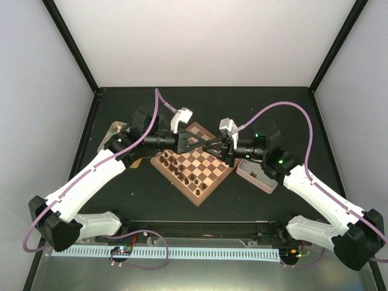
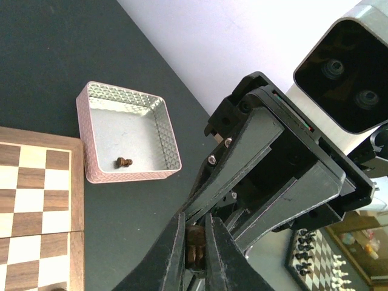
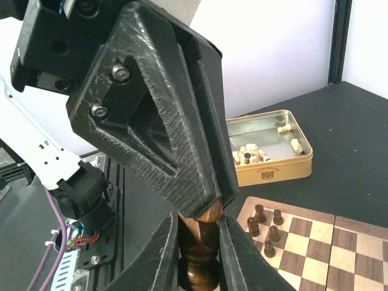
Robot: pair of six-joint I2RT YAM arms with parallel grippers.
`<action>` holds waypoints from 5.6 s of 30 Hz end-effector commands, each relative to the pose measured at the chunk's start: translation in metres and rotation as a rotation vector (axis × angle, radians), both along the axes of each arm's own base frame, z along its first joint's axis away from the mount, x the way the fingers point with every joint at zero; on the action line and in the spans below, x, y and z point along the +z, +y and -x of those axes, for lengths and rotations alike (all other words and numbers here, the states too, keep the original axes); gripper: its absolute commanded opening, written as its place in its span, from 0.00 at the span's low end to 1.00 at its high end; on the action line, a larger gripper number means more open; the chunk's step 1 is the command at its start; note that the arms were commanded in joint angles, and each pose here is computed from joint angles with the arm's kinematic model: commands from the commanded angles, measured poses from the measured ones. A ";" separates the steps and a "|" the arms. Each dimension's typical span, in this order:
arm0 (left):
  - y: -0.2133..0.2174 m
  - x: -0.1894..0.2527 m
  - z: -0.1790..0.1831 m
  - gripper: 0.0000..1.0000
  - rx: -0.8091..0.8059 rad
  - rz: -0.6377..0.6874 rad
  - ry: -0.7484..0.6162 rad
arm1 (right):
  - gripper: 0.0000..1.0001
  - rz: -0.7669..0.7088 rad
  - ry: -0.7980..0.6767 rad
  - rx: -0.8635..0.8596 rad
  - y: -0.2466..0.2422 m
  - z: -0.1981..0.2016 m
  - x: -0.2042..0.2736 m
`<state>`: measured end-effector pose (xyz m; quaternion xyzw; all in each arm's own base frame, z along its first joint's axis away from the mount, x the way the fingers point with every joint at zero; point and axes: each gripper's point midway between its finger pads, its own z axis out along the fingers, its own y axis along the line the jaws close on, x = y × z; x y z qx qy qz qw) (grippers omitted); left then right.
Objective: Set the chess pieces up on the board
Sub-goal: Place the chess piece on the chessboard, then adjust the storage box at the center of the board, then pick up the chess piece from the storage box.
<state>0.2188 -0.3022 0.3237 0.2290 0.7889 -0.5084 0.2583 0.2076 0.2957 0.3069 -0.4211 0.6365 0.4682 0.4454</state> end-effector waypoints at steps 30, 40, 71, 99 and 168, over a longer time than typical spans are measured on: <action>0.025 -0.181 0.026 0.01 0.086 -0.563 -0.198 | 0.79 -0.005 0.147 -0.781 -0.095 -0.066 -0.054; 0.029 -0.215 0.023 0.02 0.121 -0.636 -0.180 | 0.79 0.011 0.146 -0.797 -0.098 -0.065 -0.060; 0.026 -0.241 0.025 0.25 0.094 -0.681 -0.157 | 0.80 0.019 0.155 -0.798 -0.094 -0.071 -0.059; 0.057 -0.092 -0.002 0.48 0.401 -0.411 -0.409 | 0.38 0.420 0.943 -1.298 -0.175 -0.138 -0.236; 0.047 -0.069 -0.007 0.51 0.379 -0.360 -0.472 | 0.51 0.655 1.064 -1.448 -0.260 -0.028 -0.280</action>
